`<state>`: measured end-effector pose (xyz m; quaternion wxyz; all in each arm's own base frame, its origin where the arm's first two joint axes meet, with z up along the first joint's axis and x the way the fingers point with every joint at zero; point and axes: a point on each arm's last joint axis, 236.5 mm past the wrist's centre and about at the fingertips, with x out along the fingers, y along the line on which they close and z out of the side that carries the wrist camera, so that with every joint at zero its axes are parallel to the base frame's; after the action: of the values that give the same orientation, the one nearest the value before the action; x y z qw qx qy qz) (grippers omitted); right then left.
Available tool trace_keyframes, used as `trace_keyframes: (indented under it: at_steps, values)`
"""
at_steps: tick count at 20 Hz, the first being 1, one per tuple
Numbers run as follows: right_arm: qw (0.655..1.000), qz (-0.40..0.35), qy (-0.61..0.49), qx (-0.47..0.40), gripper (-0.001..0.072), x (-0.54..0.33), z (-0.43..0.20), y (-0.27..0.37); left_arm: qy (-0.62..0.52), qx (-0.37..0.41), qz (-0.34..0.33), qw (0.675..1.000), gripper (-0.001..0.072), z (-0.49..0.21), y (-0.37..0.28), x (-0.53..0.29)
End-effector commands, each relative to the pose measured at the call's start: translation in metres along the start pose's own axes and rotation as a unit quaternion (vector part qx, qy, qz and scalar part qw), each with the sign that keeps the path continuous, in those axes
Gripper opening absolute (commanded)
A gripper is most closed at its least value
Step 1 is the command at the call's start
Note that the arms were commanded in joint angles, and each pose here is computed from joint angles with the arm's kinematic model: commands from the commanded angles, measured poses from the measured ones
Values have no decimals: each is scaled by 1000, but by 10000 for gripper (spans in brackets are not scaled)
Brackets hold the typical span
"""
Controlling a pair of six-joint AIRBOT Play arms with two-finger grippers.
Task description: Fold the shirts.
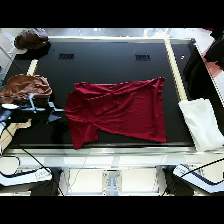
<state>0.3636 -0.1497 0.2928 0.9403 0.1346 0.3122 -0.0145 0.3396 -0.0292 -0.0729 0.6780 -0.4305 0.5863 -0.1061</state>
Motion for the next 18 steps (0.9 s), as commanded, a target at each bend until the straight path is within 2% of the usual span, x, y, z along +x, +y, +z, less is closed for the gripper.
trace_keyframes:
  at_steps: [1,5,7,9,11,12,15,18]
  values:
    - [1000,9,28,2,430,-2,-13,4,34,14,-18,999,592,-10,0,32]
    - [997,4,76,34,430,1,-49,-11,20,20,-10,1000,584,-2,4,33]
    - [988,8,119,94,430,22,-102,-25,14,25,-13,1000,485,1,2,34]
    - [965,15,180,188,430,55,-185,-35,6,20,-36,999,432,4,-12,36]
    - [917,35,272,289,430,82,-283,-23,-3,43,-59,997,93,6,-26,38]
    - [890,48,317,325,430,89,-328,-11,-5,51,-67,996,16,7,-31,40]
    - [821,80,403,397,431,88,-411,24,-5,52,-72,996,15,6,-36,41]
    - [788,100,424,435,431,85,-436,46,-6,52,-71,996,15,7,-35,41]
